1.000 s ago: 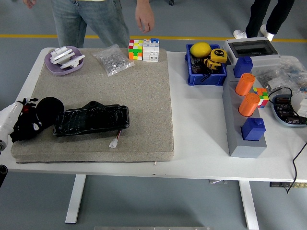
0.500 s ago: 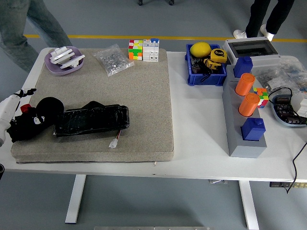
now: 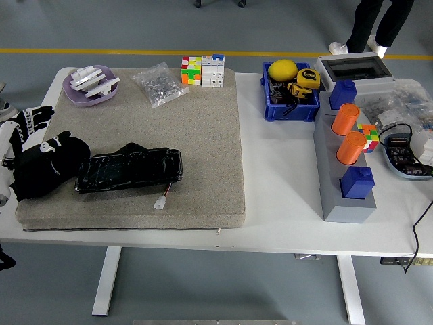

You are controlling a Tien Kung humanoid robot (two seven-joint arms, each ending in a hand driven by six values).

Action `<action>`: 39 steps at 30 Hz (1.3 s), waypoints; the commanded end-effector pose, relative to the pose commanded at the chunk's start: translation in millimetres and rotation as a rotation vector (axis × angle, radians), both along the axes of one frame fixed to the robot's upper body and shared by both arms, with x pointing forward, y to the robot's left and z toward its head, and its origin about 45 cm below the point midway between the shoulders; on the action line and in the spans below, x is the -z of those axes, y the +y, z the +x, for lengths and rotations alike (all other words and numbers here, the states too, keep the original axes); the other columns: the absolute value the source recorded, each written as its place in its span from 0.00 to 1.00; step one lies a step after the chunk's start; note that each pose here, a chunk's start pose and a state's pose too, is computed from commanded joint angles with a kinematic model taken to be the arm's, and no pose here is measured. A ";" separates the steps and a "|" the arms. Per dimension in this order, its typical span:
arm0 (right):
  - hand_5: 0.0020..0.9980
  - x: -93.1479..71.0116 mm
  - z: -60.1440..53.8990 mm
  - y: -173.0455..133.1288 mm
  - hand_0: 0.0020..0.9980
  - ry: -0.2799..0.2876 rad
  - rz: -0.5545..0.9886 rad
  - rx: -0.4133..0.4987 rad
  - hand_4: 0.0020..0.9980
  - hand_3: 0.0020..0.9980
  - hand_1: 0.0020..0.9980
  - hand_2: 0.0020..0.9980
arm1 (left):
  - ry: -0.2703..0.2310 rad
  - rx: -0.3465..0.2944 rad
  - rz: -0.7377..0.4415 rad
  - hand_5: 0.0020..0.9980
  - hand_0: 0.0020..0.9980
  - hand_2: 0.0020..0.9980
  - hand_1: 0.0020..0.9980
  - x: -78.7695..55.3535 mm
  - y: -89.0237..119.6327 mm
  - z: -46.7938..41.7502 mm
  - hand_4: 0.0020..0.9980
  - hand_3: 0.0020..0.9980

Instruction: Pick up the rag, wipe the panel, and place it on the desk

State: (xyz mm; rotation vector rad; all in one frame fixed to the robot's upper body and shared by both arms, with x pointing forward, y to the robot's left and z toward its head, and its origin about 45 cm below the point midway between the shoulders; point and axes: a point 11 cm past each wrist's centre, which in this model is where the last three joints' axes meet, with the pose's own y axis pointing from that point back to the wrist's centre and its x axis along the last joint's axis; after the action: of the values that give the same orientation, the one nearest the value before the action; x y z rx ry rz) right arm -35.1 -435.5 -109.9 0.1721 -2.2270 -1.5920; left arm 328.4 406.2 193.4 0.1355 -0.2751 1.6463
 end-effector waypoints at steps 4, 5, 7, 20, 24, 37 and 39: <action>0.48 -1.7 1.8 -4.8 0.76 0.000 -0.007 -0.007 1.00 0.61 0.66 0.68 | -0.036 -0.038 -0.152 0.42 0.75 0.73 0.75 -3.7 10.1 -2.5 0.95 0.67; 0.48 -2.3 2.6 -6.3 0.76 -0.001 -0.010 -0.009 1.00 0.61 0.66 0.68 | -0.043 -0.048 -0.184 0.43 0.75 0.72 0.75 -4.3 13.0 -3.3 0.96 0.65; 0.48 -3.1 4.4 -8.6 0.76 -0.003 -0.014 -0.012 1.00 0.61 0.66 0.68 | -0.052 -0.061 -0.225 0.43 0.75 0.72 0.75 -4.8 16.8 -4.6 0.96 0.65; 0.48 -3.6 15.6 -10.2 0.76 -0.019 -0.015 -0.039 1.00 0.61 0.66 0.68 | -0.057 -0.045 -0.207 0.45 0.74 0.72 0.75 -5.2 14.9 -3.4 0.95 0.64; 0.48 -3.3 14.3 -9.4 0.76 -0.016 -0.011 -0.043 1.00 0.61 0.66 0.68 | -0.049 -0.054 -0.196 0.46 0.74 0.71 0.75 -1.3 15.8 -5.7 0.96 0.64; 0.48 -4.2 12.9 -11.7 0.76 -0.008 -0.013 -0.054 1.00 0.61 0.66 0.68 | -0.048 -0.064 -0.124 0.48 0.74 0.71 0.75 -3.8 22.2 -7.8 0.97 0.64; 0.48 -4.4 13.1 -12.4 0.76 -0.009 -0.015 -0.053 1.00 0.61 0.66 0.68 | -0.045 -0.059 -0.117 0.48 0.74 0.71 0.75 -3.3 21.0 -6.9 0.97 0.64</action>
State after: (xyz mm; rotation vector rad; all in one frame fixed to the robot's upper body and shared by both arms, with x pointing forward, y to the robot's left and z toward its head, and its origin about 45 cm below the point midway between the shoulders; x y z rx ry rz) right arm -22.0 -447.9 -105.4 0.2318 -2.2218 -1.5496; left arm 321.6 427.2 196.7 0.0181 -0.2099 1.7214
